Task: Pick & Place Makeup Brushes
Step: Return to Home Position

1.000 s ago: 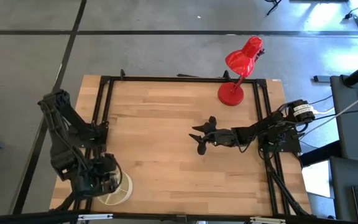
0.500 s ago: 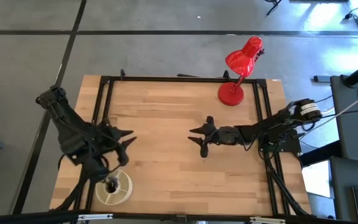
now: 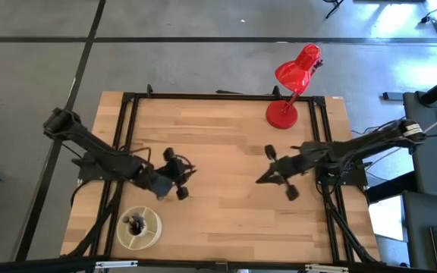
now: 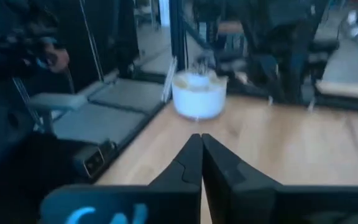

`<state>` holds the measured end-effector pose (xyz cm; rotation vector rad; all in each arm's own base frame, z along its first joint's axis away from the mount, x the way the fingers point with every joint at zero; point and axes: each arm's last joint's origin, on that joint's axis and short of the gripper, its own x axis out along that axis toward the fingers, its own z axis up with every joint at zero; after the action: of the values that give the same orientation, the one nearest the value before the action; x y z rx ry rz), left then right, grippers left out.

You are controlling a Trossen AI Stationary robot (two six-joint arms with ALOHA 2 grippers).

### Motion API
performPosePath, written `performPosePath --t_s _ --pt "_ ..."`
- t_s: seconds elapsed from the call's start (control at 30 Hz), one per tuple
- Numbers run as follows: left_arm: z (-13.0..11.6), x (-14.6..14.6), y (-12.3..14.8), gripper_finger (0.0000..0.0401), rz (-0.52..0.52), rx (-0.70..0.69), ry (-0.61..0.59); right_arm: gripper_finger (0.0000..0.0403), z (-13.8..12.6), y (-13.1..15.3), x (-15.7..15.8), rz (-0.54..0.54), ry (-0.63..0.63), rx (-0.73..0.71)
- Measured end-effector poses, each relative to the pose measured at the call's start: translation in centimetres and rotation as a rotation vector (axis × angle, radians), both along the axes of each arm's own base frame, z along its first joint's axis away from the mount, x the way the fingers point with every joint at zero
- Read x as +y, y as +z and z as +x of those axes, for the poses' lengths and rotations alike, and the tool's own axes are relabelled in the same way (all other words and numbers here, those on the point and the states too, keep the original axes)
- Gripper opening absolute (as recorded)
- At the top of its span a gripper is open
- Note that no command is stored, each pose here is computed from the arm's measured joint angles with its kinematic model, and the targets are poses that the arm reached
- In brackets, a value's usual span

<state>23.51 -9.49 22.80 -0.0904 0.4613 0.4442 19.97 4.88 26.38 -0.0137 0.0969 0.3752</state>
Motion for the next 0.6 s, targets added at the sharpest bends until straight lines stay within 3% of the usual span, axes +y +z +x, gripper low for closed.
performPosePath --t_s 0.23,0.4,0.6 --pt "0.9 3.0 -0.5 0.0061 0.148 -0.108 -0.030 0.0003 -4.9 -0.4 -1.8 -0.009 -0.084 -0.107" --pt "-0.9 5.3 -2.7 0.0061 0.103 -0.244 -0.031 0.0002 -7.1 -1.7 -2.8 0.055 -0.139 -0.165" --pt "-3.3 6.6 -3.5 0.0061 0.082 -0.445 -0.077 0.0001 -7.9 -3.0 -3.2 0.091 -0.129 -0.189"
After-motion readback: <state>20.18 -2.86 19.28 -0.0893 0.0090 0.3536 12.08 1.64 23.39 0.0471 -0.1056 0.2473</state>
